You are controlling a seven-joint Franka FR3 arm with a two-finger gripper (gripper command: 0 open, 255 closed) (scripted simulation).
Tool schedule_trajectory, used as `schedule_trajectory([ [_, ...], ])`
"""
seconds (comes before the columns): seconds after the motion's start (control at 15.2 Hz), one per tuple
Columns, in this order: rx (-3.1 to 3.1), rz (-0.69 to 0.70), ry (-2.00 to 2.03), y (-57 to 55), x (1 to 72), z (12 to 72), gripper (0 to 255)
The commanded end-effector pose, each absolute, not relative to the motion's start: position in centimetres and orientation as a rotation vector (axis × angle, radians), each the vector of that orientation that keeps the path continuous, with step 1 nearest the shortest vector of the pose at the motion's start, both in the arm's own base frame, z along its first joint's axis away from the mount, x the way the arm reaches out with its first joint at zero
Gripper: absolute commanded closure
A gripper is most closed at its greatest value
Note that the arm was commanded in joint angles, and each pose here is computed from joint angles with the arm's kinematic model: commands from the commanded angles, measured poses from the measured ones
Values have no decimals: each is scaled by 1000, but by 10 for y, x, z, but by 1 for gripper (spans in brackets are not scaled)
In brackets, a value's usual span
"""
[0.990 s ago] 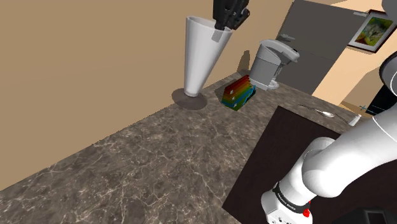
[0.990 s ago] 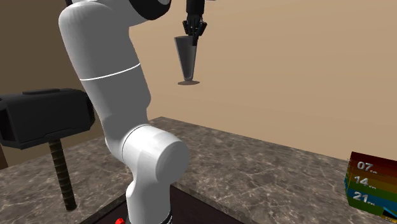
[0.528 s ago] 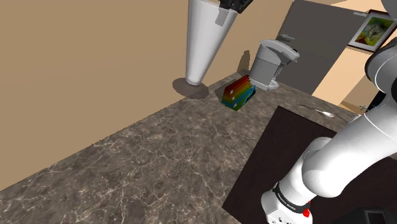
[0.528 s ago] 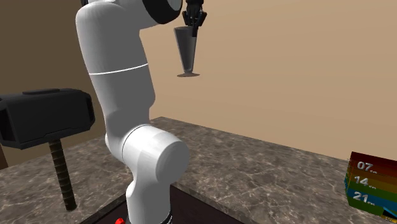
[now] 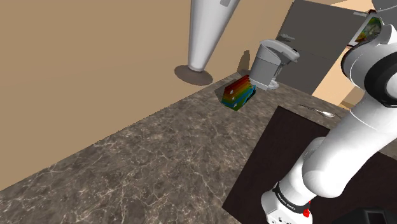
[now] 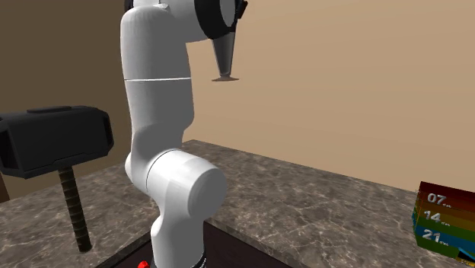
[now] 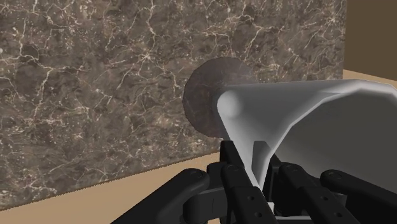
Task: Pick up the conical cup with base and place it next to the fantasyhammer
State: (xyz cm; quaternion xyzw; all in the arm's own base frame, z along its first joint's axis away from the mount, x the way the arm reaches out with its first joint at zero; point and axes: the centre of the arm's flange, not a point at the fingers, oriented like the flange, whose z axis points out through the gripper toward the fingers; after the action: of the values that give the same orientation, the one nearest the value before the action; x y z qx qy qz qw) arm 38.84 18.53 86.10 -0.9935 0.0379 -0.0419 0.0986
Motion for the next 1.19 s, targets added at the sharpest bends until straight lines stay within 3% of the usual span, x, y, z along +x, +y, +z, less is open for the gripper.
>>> schedule_trajectory([
  [0.0,-2938,-124,113,185,389,873,255],
  [0.13,-2938,-124,113,185,389,878,255],
  [1.12,-2938,-124,113,205,192,879,255],
])
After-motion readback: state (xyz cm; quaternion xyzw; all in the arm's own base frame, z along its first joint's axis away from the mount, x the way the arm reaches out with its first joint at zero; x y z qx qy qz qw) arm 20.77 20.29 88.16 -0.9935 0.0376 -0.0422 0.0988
